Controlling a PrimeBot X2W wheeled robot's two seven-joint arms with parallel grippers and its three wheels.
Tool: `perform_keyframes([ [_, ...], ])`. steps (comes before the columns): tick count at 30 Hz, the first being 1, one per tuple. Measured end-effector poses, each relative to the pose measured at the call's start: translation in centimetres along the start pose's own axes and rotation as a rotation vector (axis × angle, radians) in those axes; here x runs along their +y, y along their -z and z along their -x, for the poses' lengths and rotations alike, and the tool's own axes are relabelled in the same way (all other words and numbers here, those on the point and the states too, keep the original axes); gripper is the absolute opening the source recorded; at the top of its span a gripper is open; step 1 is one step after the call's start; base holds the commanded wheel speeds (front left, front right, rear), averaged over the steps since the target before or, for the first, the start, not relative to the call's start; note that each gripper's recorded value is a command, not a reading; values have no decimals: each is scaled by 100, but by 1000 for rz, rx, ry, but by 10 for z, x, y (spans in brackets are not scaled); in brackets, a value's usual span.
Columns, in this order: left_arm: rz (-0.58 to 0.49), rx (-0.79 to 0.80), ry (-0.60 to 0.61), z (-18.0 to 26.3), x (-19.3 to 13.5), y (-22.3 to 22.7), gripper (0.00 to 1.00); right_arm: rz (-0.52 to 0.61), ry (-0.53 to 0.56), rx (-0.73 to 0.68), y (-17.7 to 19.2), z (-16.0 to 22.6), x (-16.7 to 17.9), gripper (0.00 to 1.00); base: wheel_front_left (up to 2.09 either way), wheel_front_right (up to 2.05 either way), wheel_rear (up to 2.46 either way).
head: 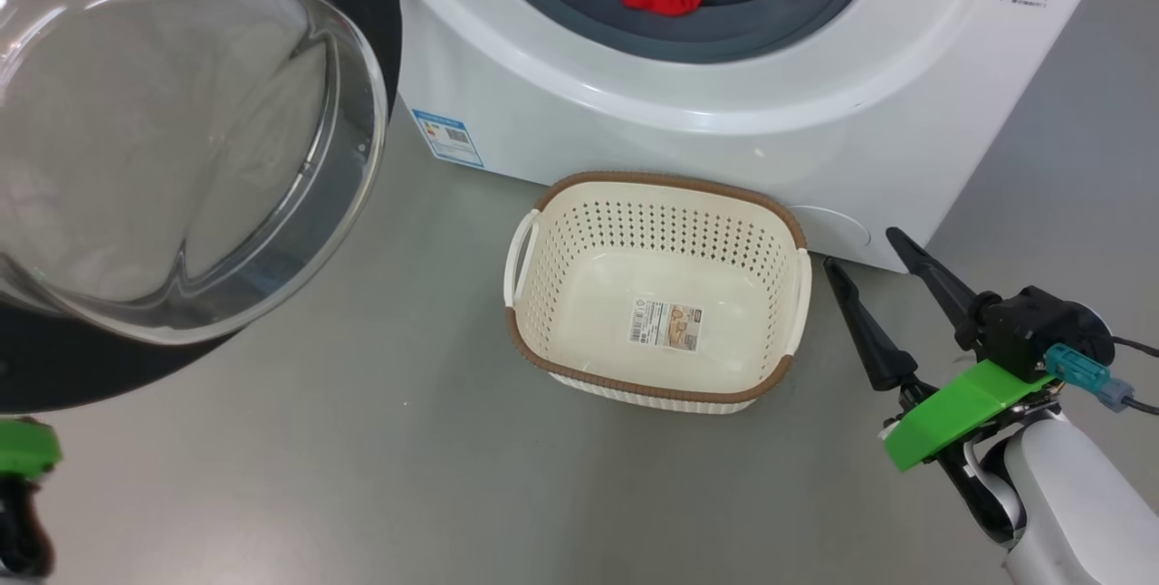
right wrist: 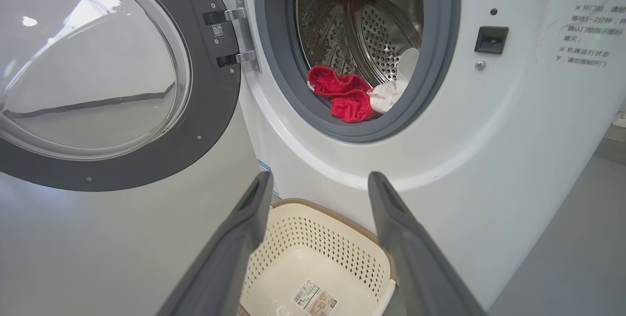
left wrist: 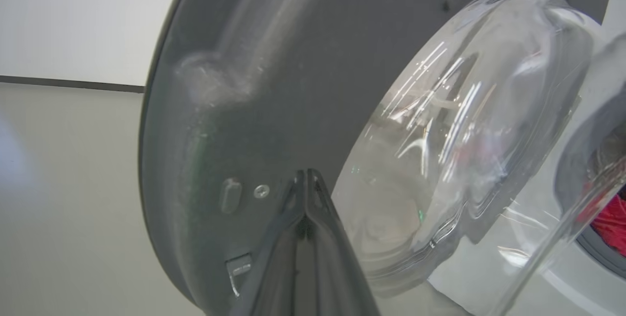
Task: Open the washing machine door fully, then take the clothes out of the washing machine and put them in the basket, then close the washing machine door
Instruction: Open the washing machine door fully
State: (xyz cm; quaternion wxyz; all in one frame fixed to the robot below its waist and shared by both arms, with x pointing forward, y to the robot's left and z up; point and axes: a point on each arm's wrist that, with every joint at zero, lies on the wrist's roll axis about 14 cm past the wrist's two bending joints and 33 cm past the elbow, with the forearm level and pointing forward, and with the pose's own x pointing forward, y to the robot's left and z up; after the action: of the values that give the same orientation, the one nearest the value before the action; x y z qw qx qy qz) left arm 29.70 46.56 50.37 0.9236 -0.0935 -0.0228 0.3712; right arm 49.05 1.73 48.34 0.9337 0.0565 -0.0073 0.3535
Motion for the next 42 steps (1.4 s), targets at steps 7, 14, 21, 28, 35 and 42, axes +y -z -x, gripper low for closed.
perform_keyframes([
  [7,23,23,47,24,-12,16,100,0,-4,-19,-9,-1,6,100,0,0,0],
  [14,53,35,120,41,-35,27,100,8,28,-41,-20,5,-2,100,0,0,0],
  [21,72,36,201,51,-64,32,100,7,69,-54,-26,17,-11,100,0,0,0],
  [28,81,78,356,63,-118,48,100,0,165,-53,-27,44,-33,100,0,0,0],
  [35,86,96,505,71,-170,56,100,-6,262,-74,-35,69,-55,100,0,0,0],
  [42,90,126,610,84,-200,65,100,-1,371,-76,-38,105,-78,100,0,0,0],
])
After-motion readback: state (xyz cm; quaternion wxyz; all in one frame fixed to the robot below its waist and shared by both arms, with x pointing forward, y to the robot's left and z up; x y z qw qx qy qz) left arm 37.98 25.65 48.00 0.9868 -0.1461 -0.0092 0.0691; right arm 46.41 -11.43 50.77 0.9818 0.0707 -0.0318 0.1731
